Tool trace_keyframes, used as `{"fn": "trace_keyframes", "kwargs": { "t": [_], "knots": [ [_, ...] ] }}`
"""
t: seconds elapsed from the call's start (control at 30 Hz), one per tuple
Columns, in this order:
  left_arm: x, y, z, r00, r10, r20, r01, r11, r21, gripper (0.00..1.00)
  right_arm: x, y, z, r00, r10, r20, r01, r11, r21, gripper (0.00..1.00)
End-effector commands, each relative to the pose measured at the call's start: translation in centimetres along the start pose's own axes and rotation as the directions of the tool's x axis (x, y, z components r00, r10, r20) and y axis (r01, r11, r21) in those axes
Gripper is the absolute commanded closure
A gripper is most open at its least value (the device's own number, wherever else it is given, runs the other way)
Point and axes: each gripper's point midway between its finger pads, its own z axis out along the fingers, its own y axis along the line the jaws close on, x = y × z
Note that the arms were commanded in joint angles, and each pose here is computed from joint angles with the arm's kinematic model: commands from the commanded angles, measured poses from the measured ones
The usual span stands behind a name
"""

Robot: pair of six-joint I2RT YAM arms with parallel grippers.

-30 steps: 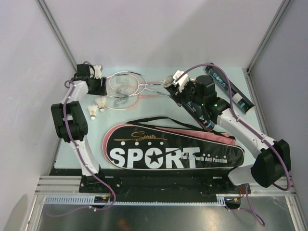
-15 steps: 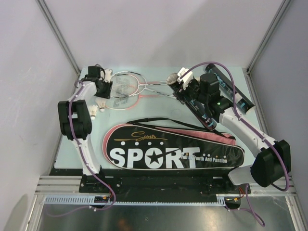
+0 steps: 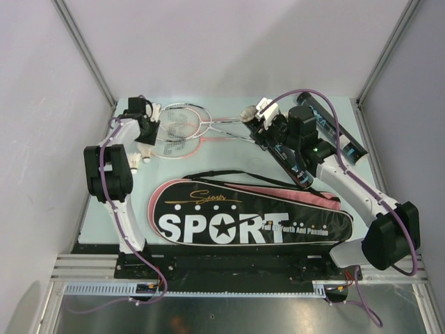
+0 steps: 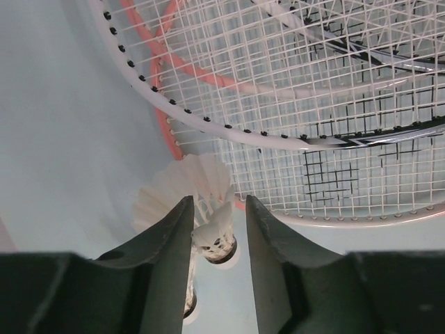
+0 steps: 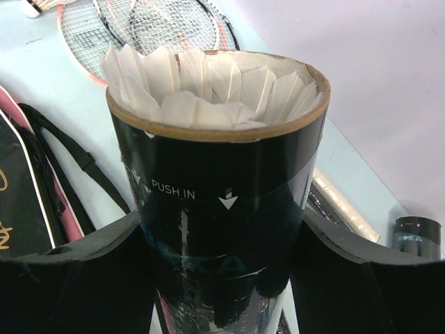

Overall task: Pack up the badminton gear
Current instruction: Pick up the shuttlecock at the center of the board, then place the shuttlecock at the shuttle tube.

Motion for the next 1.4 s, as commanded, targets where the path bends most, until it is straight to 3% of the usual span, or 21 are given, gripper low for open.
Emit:
{"fn": "trace_keyframes", "kwargs": {
  "t": [0.0, 0.1, 0.2, 0.33, 0.43, 0.5, 0.53, 0.57, 0.63, 0.67, 0.77, 0.93, 1.0, 1.03, 1.37],
  "knots": [
    [-0.3, 0.4, -0.1, 0.999, 0.039, 0.004, -0.038, 0.999, -0.027, 0.66, -1.2, -0.8, 0.5, 0.999, -0.004, 0.034, 0.003, 1.000, 0.022, 0.83],
    [-0.6, 0.5, -0.3, 0.999, 0.036, 0.010, -0.036, 0.999, -0.034, 0.73, -0.4, -0.9, 0.9, 1.000, -0.024, 0.002, 0.024, 0.999, 0.043, 0.81],
    [-1.3, 0.4, -1.1, 0.999, 0.031, 0.022, -0.029, 0.998, -0.061, 1.00, -0.1, -0.8, 1.0, 0.999, -0.036, -0.009, 0.036, 0.999, 0.041, 0.80],
    [-3.4, -1.2, -4.5, 0.998, 0.033, 0.059, -0.026, 0.992, -0.122, 1.00, -0.4, -0.3, 1.0, 0.999, -0.038, 0.003, 0.038, 0.999, 0.015, 0.79],
    [-4.6, -1.7, -9.7, 0.986, -0.119, 0.119, 0.135, 0.981, -0.141, 0.99, -0.3, 0.5, 1.2, 0.999, -0.039, -0.001, 0.039, 0.999, -0.005, 0.79],
    [-5.9, -4.7, -12.3, 0.954, -0.250, 0.167, 0.250, 0.968, 0.019, 0.99, -0.2, 1.7, 1.3, 0.999, -0.043, -0.006, 0.043, 0.998, -0.045, 0.79],
    [-6.9, -5.5, -15.7, 0.924, -0.303, 0.233, 0.290, 0.953, 0.088, 1.00, -0.1, 2.2, 1.3, 0.999, -0.047, -0.009, 0.046, 0.997, -0.070, 0.78],
    [-6.7, -7.3, -16.7, 0.903, -0.368, 0.220, 0.332, 0.925, 0.185, 1.00, -0.3, 3.1, 1.3, 0.998, -0.057, 0.007, 0.057, 0.992, -0.112, 0.78],
    [-9.1, -10.9, -20.8, 0.851, -0.439, 0.288, 0.297, 0.855, 0.425, 0.99, -0.1, 4.9, 1.5, 0.996, -0.092, 0.005, 0.091, 0.980, -0.179, 0.78],
    [-9.3, -13.2, -23.9, 0.819, -0.490, 0.297, 0.268, 0.785, 0.558, 1.00, -0.1, 5.6, 1.5, 0.995, -0.100, 0.011, 0.100, 0.973, -0.206, 0.78],
    [-11.0, -17.1, -30.5, 0.743, -0.534, 0.403, 0.110, 0.692, 0.713, 1.00, 0.5, 7.7, 1.4, 0.993, -0.116, 0.005, 0.112, 0.950, -0.291, 0.78],
    [-11.9, -20.1, -36.7, 0.614, -0.561, 0.555, -0.042, 0.679, 0.733, 1.00, 1.4, 8.9, 1.7, 0.993, -0.113, -0.025, 0.099, 0.940, -0.326, 0.78],
    [-11.0, -21.4, -36.9, 0.603, -0.565, 0.563, -0.061, 0.671, 0.739, 1.00, 0.7, 9.2, 1.9, 0.993, -0.115, -0.001, 0.108, 0.939, -0.326, 0.78],
    [-11.2, -22.7, -38.2, 0.573, -0.569, 0.590, -0.125, 0.651, 0.749, 1.00, 0.6, 9.2, 2.1, 0.995, -0.101, -0.002, 0.095, 0.945, -0.314, 0.79],
    [-9.8, -25.2, -36.8, 0.518, -0.621, 0.589, -0.084, 0.648, 0.757, 1.00, -1.3, 8.4, 1.9, 0.997, -0.060, 0.042, 0.069, 0.960, -0.270, 0.81]
  ]
}}
